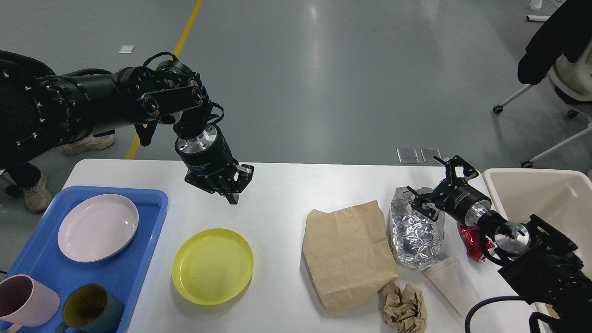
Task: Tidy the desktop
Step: 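Raise the empty left gripper above the table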
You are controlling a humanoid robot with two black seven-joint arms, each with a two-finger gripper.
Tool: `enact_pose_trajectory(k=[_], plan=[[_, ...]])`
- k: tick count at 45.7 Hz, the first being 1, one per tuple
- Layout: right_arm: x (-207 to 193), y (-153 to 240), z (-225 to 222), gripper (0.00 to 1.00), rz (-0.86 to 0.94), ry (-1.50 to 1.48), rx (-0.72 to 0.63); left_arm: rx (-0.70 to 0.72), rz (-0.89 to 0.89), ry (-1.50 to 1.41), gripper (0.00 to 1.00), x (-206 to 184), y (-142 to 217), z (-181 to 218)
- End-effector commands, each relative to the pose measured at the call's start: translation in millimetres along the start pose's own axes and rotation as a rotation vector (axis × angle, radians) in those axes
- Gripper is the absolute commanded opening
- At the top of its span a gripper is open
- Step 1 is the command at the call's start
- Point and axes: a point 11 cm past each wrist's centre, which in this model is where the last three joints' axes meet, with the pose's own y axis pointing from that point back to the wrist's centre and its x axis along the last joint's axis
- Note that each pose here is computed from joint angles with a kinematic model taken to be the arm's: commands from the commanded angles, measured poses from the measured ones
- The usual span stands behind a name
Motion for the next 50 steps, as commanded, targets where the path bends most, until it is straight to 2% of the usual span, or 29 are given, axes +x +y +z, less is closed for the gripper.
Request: enact_pose_trajectory(k=[1, 11, 31, 39, 50], plan=[[1, 0, 0, 1.0, 0.001, 0.0, 0.0, 0.02, 0.007, 0.001, 0.96, 1, 2, -6], [0, 0, 0, 1.0, 0.0, -0.001, -0.001, 0.066, 0.022, 0.036, 0.96, 4, 9, -31], [0, 0, 0, 1.0, 0.0, -0.001, -0.001, 0.047, 0.044, 0.019, 0.96, 9, 18, -20], [1, 0, 0, 1.0, 0.001, 0.0, 0.0, -0.023, 0.148, -0.001, 0.96, 26, 64, 5], [0, 0, 0, 1.0, 0.0, -0.001, -0.001, -0.044, 0.393, -0.01, 0.96, 46, 180, 10]])
